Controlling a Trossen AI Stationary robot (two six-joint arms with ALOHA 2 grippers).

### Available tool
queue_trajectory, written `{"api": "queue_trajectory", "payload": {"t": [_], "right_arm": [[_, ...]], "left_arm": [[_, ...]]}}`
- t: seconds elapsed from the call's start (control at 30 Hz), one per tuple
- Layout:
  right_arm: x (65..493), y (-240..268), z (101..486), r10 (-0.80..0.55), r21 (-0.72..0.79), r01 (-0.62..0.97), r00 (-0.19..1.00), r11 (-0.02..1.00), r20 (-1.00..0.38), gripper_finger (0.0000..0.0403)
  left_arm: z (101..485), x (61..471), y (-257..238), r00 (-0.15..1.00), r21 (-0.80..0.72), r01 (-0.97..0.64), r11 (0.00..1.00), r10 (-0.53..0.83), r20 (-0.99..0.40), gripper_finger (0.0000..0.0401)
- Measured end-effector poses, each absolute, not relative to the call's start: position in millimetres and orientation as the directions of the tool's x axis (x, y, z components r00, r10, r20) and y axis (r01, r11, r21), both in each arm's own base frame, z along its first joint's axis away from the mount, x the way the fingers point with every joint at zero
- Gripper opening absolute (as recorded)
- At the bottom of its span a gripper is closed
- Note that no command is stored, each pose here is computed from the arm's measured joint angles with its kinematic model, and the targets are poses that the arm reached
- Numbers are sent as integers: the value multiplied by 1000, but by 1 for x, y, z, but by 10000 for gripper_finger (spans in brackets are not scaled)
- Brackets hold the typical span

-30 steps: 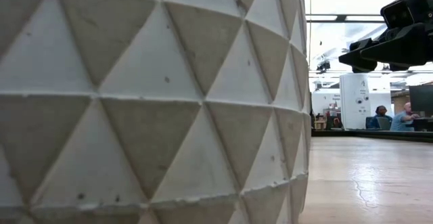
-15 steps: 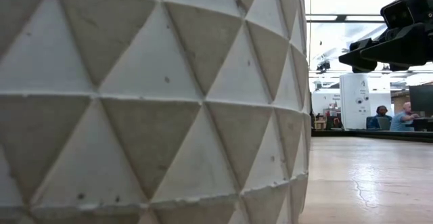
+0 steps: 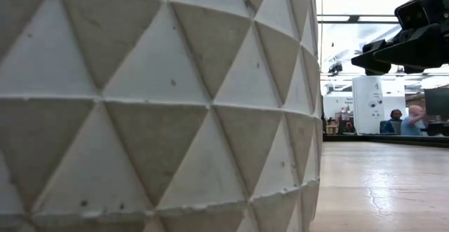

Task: Pick and place pill bottles into a basket
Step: Put the white pill bottle into the transparent bin

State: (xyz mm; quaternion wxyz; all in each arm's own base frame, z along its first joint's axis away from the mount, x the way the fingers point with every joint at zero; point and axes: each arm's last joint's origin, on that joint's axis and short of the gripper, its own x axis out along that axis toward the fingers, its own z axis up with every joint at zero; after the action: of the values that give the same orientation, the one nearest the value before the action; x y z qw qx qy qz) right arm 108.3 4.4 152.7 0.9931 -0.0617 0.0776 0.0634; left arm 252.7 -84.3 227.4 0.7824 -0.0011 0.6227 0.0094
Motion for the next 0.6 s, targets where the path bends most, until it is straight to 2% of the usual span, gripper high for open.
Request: {"api": "queue_trajectory", "payload": {"t": [0.6], "right_arm": [[108, 4, 153, 116, -113, -135, 980, 984, -162, 226]], "left_arm": [[203, 243, -82, 184, 17, -49, 999, 26, -983, 211]]}}
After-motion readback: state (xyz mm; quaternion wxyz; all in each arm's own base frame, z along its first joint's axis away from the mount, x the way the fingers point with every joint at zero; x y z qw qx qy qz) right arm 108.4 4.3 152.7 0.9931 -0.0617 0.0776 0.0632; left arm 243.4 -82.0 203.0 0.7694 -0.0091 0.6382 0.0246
